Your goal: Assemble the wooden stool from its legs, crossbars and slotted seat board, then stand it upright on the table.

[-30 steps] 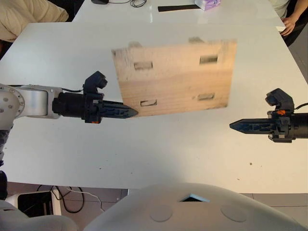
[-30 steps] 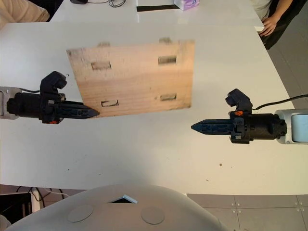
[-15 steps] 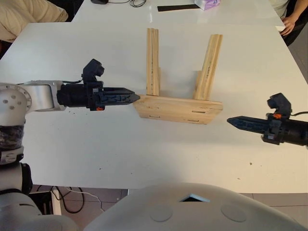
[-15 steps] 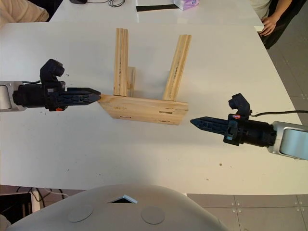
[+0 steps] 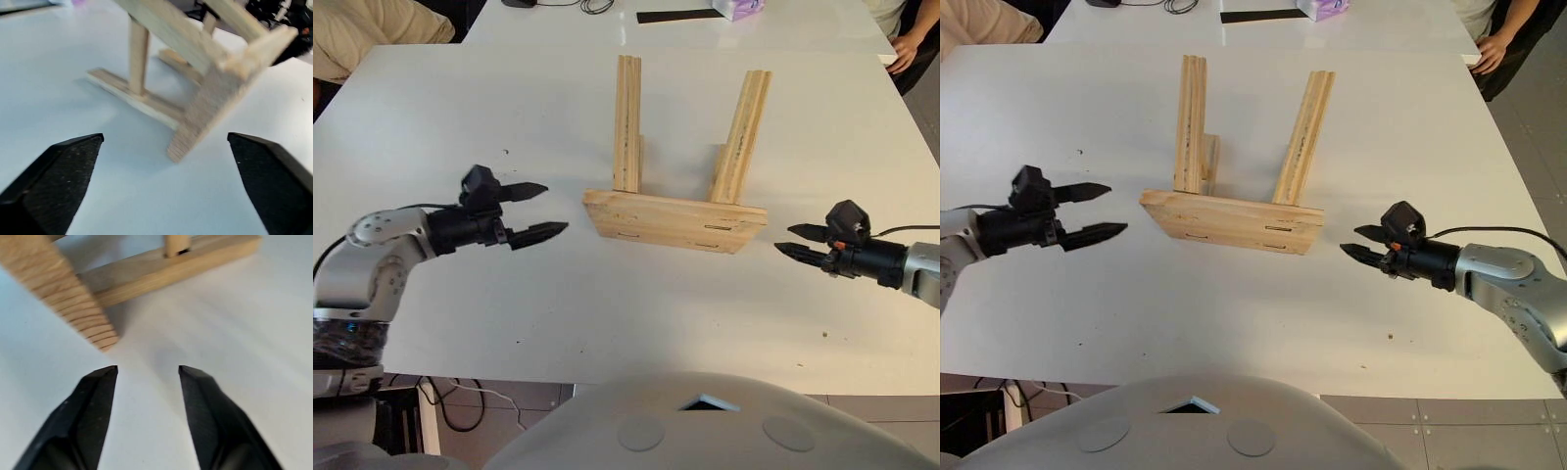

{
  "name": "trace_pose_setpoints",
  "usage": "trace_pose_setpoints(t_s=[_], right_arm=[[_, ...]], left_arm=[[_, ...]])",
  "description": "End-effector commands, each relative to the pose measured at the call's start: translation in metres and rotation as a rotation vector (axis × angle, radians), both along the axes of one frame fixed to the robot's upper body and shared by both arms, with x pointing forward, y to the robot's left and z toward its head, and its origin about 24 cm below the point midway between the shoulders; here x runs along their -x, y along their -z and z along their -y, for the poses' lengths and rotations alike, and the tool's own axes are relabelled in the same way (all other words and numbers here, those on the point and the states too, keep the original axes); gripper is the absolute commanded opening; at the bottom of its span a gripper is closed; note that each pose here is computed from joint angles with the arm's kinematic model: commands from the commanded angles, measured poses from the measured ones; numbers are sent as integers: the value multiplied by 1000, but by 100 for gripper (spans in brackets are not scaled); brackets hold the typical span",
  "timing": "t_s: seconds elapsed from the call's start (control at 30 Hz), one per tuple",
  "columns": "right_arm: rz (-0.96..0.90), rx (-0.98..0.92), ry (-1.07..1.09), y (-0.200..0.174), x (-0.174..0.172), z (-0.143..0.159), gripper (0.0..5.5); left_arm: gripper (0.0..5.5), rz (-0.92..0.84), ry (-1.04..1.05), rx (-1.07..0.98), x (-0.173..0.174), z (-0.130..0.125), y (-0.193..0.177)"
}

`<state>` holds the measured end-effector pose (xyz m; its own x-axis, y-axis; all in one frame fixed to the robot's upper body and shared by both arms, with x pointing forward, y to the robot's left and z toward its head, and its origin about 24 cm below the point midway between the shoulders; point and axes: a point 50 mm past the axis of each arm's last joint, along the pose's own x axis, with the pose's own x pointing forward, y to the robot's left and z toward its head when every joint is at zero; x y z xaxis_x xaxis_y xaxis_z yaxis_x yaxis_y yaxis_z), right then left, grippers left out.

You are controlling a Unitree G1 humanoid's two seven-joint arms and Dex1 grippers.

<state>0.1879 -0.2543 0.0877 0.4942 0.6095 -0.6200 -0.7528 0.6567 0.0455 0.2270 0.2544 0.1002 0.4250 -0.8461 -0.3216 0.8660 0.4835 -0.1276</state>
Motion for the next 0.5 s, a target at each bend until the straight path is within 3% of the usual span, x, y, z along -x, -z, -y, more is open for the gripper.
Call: trace_pose_setpoints(t_s=[0.03, 0.3, 0.5], right_arm=[[-4, -100, -123, -2, -4, -13, 273], [53, -146, -206, 15, -35, -31, 273], [-28, -146, -321, 42, -25, -43, 273]], left_arm=[[537, 69, 123, -63, -2, 14, 18], [537, 113, 213, -133, -12, 21, 57], [537, 119, 294, -123, -20, 40, 72]])
